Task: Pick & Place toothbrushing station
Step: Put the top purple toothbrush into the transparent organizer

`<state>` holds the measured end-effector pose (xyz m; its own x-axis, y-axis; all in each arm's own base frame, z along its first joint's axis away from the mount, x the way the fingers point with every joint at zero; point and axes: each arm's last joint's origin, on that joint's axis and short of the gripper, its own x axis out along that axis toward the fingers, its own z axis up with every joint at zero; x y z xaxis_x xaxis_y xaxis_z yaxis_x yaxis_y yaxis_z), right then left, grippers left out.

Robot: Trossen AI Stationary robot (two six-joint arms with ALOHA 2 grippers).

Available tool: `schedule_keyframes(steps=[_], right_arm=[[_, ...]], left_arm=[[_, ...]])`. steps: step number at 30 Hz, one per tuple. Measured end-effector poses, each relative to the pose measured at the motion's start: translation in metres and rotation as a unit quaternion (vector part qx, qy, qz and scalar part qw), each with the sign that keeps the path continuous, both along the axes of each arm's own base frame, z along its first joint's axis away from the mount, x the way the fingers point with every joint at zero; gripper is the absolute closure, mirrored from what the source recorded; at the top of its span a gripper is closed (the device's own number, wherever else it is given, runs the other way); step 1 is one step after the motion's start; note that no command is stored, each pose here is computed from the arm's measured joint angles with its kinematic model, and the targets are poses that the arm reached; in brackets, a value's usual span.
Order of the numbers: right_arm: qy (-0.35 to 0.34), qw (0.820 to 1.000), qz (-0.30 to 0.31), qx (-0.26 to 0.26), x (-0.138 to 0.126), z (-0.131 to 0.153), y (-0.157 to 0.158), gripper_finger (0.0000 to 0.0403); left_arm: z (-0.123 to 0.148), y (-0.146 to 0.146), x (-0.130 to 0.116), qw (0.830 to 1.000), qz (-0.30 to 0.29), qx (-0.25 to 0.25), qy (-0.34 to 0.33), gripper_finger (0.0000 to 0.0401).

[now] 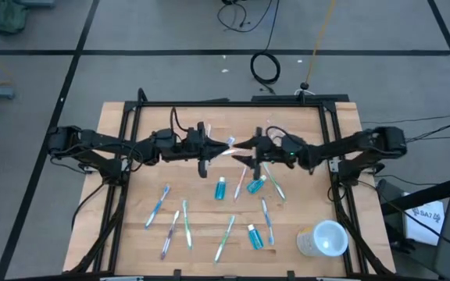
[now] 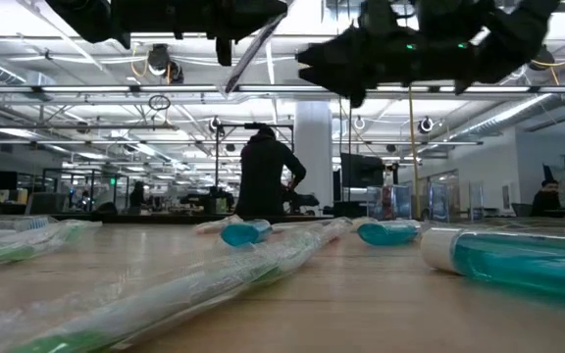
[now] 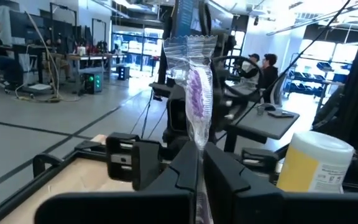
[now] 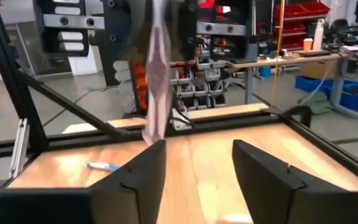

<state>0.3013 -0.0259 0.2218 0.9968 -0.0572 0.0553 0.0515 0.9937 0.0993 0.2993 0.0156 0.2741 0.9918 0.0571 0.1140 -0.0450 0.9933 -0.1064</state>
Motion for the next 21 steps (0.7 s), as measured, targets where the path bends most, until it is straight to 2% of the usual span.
schedule_keyframes(steps=[6,9,14,18,21], right_arm=[[-0.006,1.0,0.006,-0.001,0.021,0.001,0.002,0.0169],[-0.038,0.999,0.012,0.006,0.025,0.007,0.002,0.016],[-0.092,0.994,0.054,0.009,0.028,0.019,0.004,0.0161],[-0.09,0.995,0.04,0.008,0.031,0.023,0.001,0.0168],[-0.084,0.995,0.061,0.001,0.033,0.026,-0.003,0.0175]], left_arm=[[0.0,0.0,0.0,1.0,0.003,0.013,0.0,0.0396],[0.0,0.0,0.0,1.0,0.015,0.015,-0.001,0.0388],[0.001,0.002,0.0,0.999,0.033,0.034,-0.001,0.0396],[0.001,0.001,0.0,0.999,0.029,0.04,-0.002,0.0388],[0.001,0.001,0.0,0.998,0.03,0.049,-0.001,0.0387]])
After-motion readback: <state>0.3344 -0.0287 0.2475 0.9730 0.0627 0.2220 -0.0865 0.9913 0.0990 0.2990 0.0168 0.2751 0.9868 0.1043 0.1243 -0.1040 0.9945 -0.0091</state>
